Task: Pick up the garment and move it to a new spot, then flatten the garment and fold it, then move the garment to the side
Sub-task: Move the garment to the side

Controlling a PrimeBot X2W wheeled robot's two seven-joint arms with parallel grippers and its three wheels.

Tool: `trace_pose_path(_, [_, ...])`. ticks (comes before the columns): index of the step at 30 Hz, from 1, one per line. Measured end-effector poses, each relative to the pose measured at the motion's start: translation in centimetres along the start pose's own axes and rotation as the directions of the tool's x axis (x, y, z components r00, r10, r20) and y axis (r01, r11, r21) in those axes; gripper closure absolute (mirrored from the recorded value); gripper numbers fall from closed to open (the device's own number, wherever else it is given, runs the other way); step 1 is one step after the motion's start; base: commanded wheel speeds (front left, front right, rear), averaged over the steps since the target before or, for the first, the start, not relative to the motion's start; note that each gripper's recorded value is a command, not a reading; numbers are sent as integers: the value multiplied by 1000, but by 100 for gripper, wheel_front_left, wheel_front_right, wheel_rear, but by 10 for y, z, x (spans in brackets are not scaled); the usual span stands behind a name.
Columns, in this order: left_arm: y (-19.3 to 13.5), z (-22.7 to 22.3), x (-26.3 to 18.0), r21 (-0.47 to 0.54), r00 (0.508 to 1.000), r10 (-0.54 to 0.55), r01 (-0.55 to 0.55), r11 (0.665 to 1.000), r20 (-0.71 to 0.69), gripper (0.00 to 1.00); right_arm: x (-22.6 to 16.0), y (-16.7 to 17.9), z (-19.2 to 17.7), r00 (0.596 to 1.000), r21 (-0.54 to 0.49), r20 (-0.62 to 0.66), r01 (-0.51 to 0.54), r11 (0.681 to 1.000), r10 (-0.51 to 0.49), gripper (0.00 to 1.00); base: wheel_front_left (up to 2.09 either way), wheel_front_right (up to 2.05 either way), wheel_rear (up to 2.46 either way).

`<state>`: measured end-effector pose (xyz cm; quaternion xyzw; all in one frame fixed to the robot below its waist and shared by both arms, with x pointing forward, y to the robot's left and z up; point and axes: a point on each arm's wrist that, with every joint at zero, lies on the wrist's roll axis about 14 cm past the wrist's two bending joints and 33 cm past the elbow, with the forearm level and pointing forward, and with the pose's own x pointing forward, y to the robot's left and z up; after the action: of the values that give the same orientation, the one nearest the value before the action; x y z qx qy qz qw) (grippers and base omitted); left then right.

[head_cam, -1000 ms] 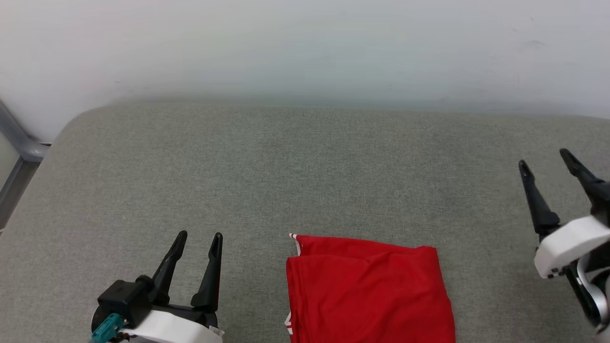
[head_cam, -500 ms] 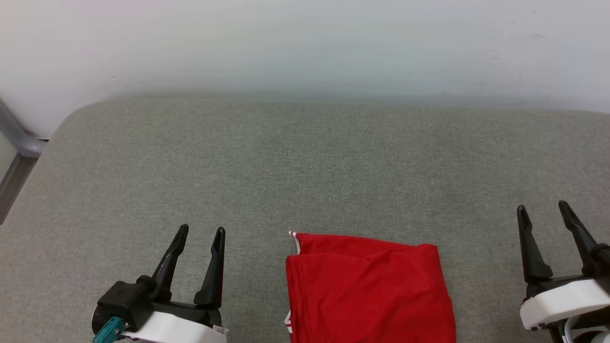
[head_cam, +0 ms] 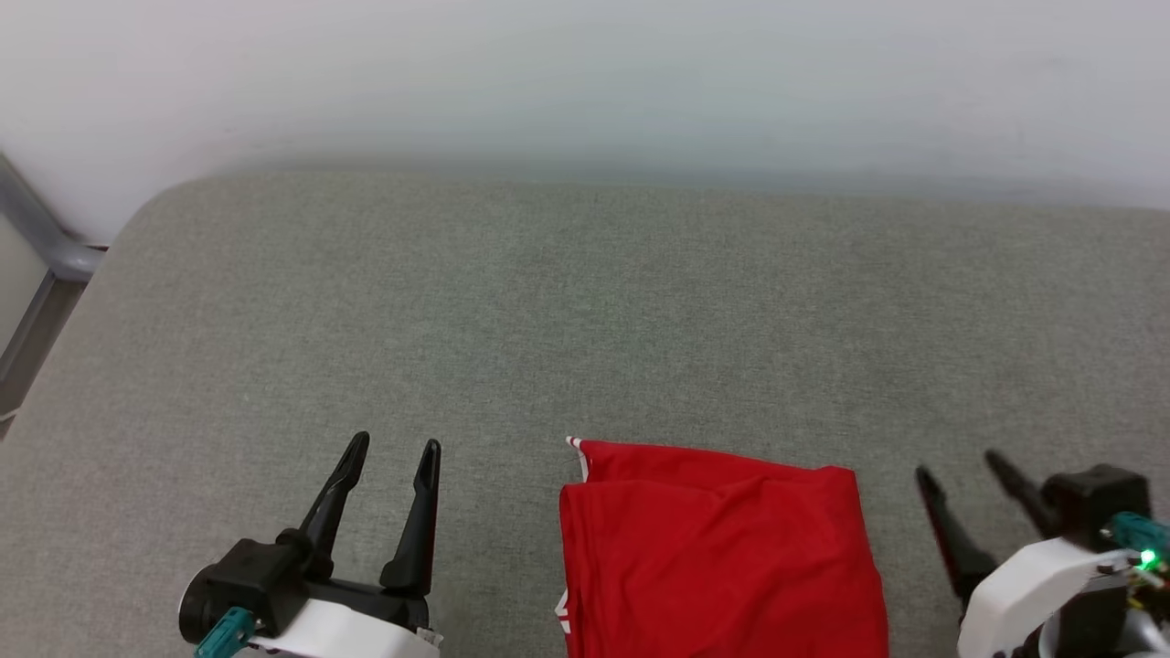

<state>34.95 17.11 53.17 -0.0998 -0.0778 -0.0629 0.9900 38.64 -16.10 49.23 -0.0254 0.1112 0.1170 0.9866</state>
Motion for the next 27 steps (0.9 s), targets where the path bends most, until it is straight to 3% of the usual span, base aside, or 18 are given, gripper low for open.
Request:
trace_pose_path(4, [2,-5,2,25,1000,-3,4,1000,-18,0,-2,23,-34,970,65,-222,-84,994,96,0,0,0,0])
trace_pose_path(10, [3,-12,7,40,999,-3,5,999,-41,0,-5,38,-72,868,106,-468,-130,986,165,0,0,0,0])
trace_pose_path(17, [9,-19,9,41,998,15,-13,999,-61,0,3,54,-104,755,124,-623,-165,978,206,0,0,0,0])
trace_pose_path(24, [19,-24,8,46,996,43,-40,998,-82,0,12,70,-129,686,135,-688,-198,971,236,0,0,0,0])
trace_pose_path(25, [19,-25,7,46,995,45,-42,998,-86,0,12,72,-133,677,135,-696,-205,969,240,11,0,0,0])
trace_pose_path(26, [20,-26,7,46,995,46,-42,998,-89,0,12,72,-135,672,133,-701,-207,969,240,61,0,0,0])
trace_pose_path(27, [19,-27,7,45,995,44,-40,998,-92,0,13,72,-135,671,128,-701,-213,969,240,100,0,0,0])
